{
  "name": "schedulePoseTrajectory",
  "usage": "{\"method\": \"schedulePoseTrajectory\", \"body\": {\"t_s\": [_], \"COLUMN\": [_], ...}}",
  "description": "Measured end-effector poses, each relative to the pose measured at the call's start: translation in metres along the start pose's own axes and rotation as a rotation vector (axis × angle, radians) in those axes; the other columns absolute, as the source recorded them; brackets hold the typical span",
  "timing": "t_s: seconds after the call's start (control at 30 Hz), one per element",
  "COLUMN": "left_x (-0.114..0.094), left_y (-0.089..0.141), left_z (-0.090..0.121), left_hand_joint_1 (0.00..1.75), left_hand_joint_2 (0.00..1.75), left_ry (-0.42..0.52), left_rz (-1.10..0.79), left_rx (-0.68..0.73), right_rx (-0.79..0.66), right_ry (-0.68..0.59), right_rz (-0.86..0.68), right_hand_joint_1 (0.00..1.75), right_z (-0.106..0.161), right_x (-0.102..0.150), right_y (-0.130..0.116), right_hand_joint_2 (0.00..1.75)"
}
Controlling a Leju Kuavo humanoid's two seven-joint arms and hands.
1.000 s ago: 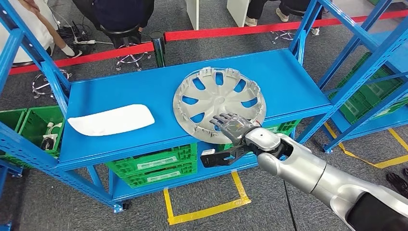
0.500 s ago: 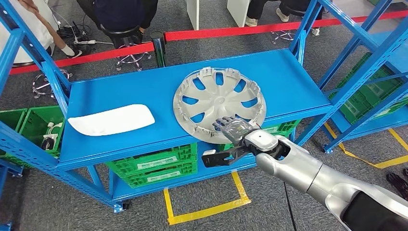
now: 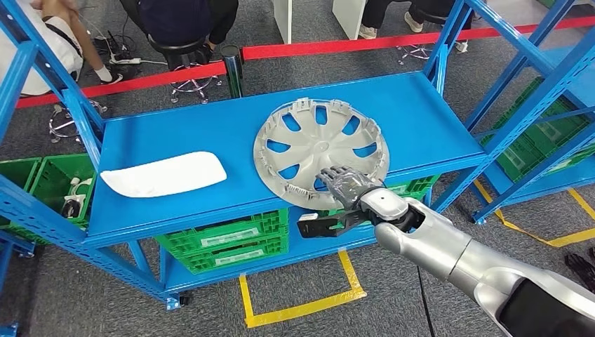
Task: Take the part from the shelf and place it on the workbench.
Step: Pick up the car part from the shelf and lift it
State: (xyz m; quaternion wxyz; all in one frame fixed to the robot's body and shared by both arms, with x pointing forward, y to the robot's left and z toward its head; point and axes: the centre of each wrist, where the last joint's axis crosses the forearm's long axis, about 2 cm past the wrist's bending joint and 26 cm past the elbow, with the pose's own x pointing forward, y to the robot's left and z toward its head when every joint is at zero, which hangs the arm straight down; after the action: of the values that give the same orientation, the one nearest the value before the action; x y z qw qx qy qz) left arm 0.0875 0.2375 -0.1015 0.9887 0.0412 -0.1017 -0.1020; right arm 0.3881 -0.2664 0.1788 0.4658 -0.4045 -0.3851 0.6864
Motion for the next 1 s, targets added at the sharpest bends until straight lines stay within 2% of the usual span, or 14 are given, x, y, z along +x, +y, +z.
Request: {"method": "schedulePoseTrajectory", "body": {"t_s": [0.23,0.6,0.63,0.77,1.0], "left_x": [0.0,0.0,0.0,0.0,0.0], "left_y": [0.0,0.0,0.0,0.0,-0.001], "left_z": [0.0,0.0,0.0,0.0,0.0], "left_hand_joint_1": [0.0,0.0,0.0,0.0,0.0], "left_hand_joint_2": [0.0,0.0,0.0,0.0,0.0], "left_ry": [-0.001,-0.001,0.0,0.001,0.002], "left_rz": [0.006,0.01,0.01,0.014,0.017], "left_rx": [0.009,0.009,0.009,0.009,0.007], "right_rx": [-0.077,-0.076,-0.079,-0.091,-0.105], "right_ry": [0.026,0.027,0.027,0.015,0.004], "right_rz": [0.086,0.133,0.145,0.191,0.209], "right_hand_joint_1": [0.0,0.0,0.04,1.75,1.75], "right_z": [0.0,-0.001,-0.001,-0.001,-0.001], "right_x": [0.0,0.001,0.002,0.006,0.011], "right_y": [0.008,0.019,0.021,0.028,0.034], "right_hand_joint_2": [1.75,1.75,1.75,1.75,1.75]}}
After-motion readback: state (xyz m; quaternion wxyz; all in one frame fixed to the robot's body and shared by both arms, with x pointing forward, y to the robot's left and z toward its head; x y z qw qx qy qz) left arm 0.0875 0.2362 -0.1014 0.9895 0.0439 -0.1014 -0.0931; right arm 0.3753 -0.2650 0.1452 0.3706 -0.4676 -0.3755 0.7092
